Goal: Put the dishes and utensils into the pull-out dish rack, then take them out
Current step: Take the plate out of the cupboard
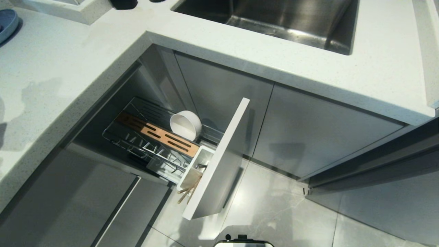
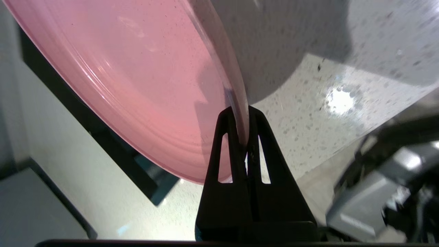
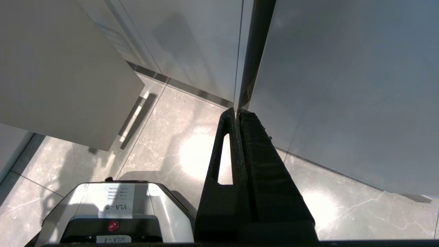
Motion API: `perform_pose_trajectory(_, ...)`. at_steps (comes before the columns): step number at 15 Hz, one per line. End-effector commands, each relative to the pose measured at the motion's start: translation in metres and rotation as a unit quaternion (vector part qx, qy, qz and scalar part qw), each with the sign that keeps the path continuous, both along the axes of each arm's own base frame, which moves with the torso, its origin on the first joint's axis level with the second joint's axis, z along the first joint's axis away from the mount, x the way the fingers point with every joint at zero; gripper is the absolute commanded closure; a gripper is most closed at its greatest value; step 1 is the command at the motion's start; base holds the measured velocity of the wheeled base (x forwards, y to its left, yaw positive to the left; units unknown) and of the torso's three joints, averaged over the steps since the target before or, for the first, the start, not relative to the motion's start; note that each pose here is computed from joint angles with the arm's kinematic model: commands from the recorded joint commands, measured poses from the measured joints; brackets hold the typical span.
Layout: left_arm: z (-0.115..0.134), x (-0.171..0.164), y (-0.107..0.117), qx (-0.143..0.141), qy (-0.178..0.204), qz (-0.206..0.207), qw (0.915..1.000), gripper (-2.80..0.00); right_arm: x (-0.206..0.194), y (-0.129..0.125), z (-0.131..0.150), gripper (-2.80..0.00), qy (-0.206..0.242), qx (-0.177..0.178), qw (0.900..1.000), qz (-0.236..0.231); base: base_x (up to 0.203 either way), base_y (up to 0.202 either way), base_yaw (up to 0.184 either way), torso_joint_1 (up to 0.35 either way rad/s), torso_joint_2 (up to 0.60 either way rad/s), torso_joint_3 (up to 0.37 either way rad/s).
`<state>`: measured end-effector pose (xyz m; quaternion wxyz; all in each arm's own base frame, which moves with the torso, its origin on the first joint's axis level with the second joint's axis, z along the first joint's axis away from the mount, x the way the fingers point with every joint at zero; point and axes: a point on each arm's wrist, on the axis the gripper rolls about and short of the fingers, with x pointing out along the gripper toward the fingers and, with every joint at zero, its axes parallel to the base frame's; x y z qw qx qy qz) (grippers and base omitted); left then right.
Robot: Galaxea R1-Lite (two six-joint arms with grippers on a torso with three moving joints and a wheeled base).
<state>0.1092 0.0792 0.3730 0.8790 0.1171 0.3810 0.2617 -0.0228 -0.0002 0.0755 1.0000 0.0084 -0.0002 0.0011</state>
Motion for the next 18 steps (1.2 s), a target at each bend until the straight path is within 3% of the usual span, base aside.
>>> perform_pose_trajectory(1, -0.011, 0.027, 0.021, -0.03, 0.044, 0.006, 0.9986, 0.0, 0.0, 0.0, 0.0, 0.0, 0.001, 0.0, 1.0, 0.0, 0.0, 0.0, 0.0, 0.0, 0.0, 0.0)
perform_pose_trajectory(6, -0.016, 0.041, 0.031, -0.053, 0.086, 0.009, 0.9948, 0.0, 0.0, 0.0, 0.0, 0.0, 0.001, 0.0, 1.0, 0.0, 0.0, 0.0, 0.0, 0.0, 0.0, 0.0)
perform_pose_trajectory(11, -0.021, 0.063, 0.025, -0.056, 0.095, -0.033, 0.9933, 0.0, 0.0, 0.0, 0.0, 0.0, 0.001, 0.001, 1.0, 0.0, 0.0, 0.0, 0.0, 0.0, 0.0, 0.0)
perform_pose_trajectory(18, -0.024, 0.096, 0.023, -0.032, 0.083, -0.061, 0.9942, 0.0, 0.0, 0.0, 0.0, 0.0, 0.001, 0.0, 1.0, 0.0, 0.0, 0.0, 0.0, 0.0, 0.0, 0.0)
